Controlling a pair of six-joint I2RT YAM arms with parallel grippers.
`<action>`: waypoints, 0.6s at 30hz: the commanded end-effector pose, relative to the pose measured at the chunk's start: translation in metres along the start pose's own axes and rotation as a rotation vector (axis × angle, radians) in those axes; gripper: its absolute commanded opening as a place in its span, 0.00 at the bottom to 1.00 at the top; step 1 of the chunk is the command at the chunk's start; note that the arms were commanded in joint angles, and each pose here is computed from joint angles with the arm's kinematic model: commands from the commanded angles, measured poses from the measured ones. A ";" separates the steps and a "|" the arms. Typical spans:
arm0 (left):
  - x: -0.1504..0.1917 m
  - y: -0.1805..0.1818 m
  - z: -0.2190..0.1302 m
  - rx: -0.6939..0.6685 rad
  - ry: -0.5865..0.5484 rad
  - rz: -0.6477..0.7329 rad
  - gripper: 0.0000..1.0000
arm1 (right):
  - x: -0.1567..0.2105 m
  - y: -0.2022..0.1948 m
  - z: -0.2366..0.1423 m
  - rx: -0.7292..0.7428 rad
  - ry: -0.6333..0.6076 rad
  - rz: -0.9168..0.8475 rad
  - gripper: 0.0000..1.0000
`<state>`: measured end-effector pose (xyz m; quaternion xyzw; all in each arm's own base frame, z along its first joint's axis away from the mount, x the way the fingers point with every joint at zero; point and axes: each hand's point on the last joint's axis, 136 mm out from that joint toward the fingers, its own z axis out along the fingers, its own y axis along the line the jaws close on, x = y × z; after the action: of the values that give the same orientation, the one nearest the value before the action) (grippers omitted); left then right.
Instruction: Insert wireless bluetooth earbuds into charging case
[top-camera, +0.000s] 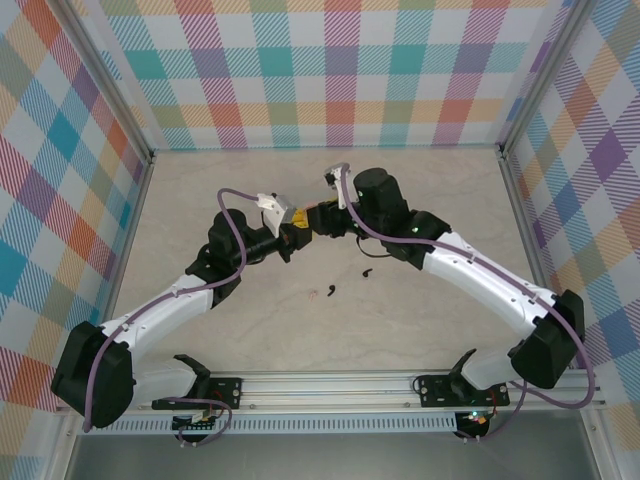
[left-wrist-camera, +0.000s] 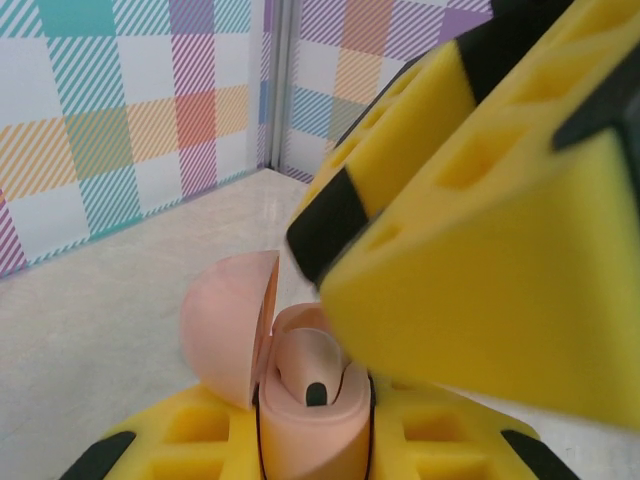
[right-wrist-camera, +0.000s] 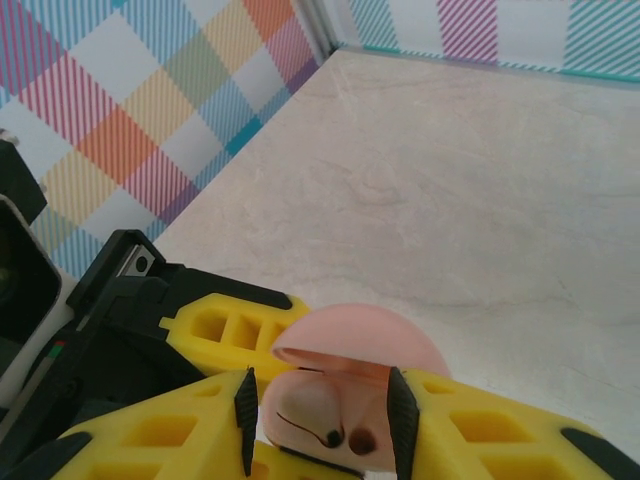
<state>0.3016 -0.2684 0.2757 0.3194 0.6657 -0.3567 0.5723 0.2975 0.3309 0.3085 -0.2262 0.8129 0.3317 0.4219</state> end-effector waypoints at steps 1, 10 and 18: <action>-0.017 0.004 -0.005 -0.018 -0.034 -0.023 0.14 | -0.019 -0.011 -0.031 0.075 -0.087 0.001 0.43; -0.021 0.022 -0.023 -0.075 -0.033 -0.081 0.14 | 0.020 -0.063 -0.050 0.263 0.019 0.049 0.45; -0.039 0.026 -0.043 -0.101 -0.051 -0.096 0.14 | 0.080 -0.071 -0.028 0.253 0.245 0.120 0.45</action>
<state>0.3092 -0.2256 0.2917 0.2531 0.6939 -0.3536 0.5739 0.2960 0.2528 0.2566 -0.1609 0.8837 0.2207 0.3800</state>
